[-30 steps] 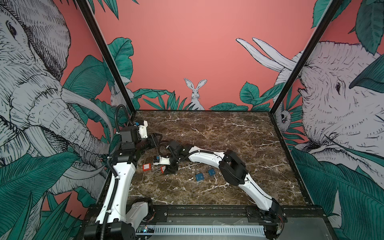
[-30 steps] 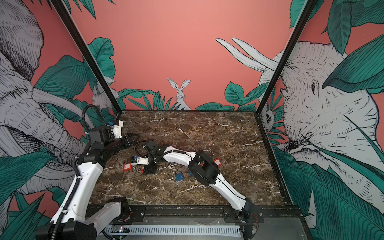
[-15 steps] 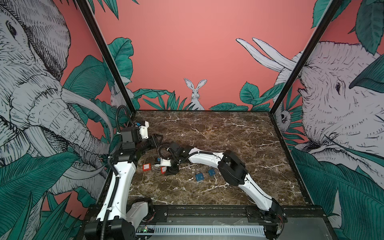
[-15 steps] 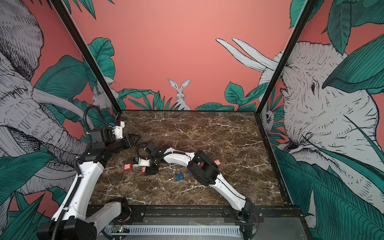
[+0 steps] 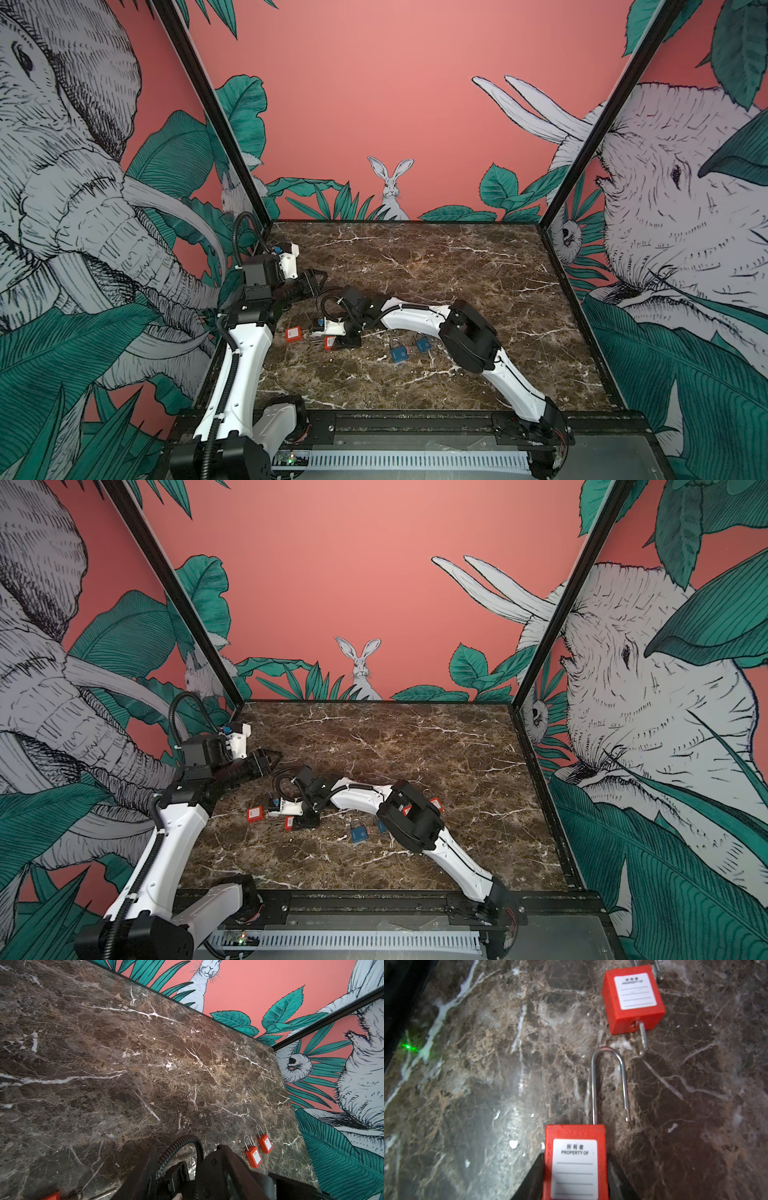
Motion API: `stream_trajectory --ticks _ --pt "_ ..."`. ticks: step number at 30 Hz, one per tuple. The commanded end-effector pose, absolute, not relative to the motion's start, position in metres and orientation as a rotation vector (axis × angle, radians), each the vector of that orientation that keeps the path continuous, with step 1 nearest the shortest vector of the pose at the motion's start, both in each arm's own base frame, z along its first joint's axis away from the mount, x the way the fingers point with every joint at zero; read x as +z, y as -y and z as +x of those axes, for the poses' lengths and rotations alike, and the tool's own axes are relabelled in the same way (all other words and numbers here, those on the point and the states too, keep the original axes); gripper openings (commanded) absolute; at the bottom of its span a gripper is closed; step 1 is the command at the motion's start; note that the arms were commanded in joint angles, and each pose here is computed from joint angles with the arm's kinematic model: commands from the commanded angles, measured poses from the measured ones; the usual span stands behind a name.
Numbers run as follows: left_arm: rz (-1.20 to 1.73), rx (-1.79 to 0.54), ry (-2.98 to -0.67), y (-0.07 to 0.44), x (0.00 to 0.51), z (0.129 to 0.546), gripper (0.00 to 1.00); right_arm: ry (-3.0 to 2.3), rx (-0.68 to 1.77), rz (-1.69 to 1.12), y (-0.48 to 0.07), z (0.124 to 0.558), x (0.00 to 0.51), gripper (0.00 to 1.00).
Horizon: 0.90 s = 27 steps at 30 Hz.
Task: Lock with the key
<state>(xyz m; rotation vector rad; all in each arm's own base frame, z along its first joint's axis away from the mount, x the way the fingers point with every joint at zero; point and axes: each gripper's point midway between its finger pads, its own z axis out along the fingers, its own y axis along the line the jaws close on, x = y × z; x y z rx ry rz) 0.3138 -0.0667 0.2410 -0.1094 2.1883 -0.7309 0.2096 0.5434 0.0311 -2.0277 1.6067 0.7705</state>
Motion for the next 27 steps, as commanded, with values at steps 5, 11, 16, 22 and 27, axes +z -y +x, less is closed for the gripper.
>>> stream_trajectory --ticks 5,11,16,22,27 --pt "0.096 -0.803 -2.069 0.086 0.254 0.312 0.51 -1.429 0.751 -2.002 -0.518 0.206 0.095 0.24" --pt "0.371 -0.773 -1.945 0.115 0.267 0.305 0.50 -1.412 0.801 -1.918 -0.454 0.220 0.145 0.22" --pt "0.707 -0.803 -1.787 0.156 0.277 0.284 0.50 -1.430 0.820 -1.859 -0.392 0.223 0.174 0.22" --pt "0.964 -0.779 -1.556 0.178 0.283 0.253 0.54 -1.436 0.781 -1.779 -0.331 0.218 0.205 0.22" --pt "1.184 -0.776 -1.451 0.206 0.274 0.226 0.56 -1.438 0.723 -1.781 -0.304 0.203 0.218 0.22"
